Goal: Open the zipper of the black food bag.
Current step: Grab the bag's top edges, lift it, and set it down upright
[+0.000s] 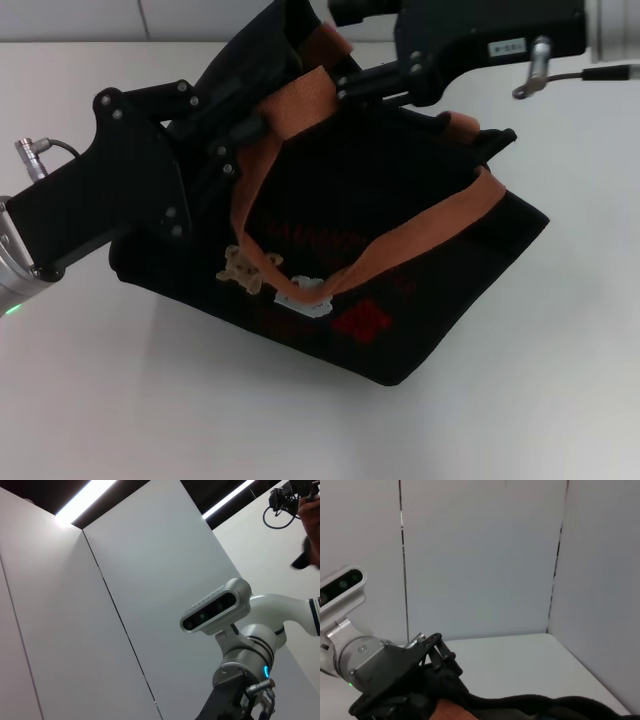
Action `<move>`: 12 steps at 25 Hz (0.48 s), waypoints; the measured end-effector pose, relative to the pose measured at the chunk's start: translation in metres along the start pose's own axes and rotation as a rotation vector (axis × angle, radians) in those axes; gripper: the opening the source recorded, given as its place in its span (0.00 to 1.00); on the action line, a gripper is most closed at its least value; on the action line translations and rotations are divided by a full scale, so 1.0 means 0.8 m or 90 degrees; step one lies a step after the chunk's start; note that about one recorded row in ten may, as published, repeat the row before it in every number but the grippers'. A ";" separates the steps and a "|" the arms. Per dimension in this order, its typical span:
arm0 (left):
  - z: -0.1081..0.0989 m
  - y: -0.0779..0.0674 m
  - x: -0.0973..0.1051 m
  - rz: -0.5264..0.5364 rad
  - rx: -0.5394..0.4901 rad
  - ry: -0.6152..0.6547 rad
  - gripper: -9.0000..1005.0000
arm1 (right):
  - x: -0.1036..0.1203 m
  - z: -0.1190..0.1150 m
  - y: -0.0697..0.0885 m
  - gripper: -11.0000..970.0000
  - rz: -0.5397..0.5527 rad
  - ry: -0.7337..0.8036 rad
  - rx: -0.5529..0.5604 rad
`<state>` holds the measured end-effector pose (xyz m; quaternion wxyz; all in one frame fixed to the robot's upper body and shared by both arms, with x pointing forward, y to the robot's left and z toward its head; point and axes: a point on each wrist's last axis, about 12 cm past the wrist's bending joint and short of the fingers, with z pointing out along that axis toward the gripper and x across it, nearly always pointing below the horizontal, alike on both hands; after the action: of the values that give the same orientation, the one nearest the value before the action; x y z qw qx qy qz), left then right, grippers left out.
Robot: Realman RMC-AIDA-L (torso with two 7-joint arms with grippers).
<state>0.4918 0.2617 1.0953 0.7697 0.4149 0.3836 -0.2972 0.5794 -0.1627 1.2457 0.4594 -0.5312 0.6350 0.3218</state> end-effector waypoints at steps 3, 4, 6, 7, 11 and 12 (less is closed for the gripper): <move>0.003 0.000 0.000 -0.001 0.008 -0.002 0.21 | 0.002 0.011 0.005 0.78 -0.008 0.009 -0.006; 0.004 0.000 0.000 -0.001 0.010 -0.003 0.21 | 0.002 0.011 0.005 0.78 -0.008 0.009 -0.006; 0.004 0.001 0.000 0.000 0.011 -0.005 0.21 | 0.002 0.017 0.009 0.77 -0.018 0.014 -0.002; 0.005 0.001 0.000 0.000 0.012 -0.006 0.21 | 0.002 0.018 0.009 0.77 -0.024 0.017 0.009; 0.006 0.001 0.000 0.000 0.014 -0.008 0.21 | 0.004 0.021 0.009 0.76 -0.041 0.025 0.038; 0.006 0.001 0.000 0.000 0.015 -0.009 0.21 | 0.004 0.022 0.009 0.76 -0.043 0.025 0.040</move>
<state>0.4942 0.2579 1.0978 0.7675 0.4218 0.3746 -0.3044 0.5763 -0.1462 1.2358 0.4737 -0.5437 0.6355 0.2759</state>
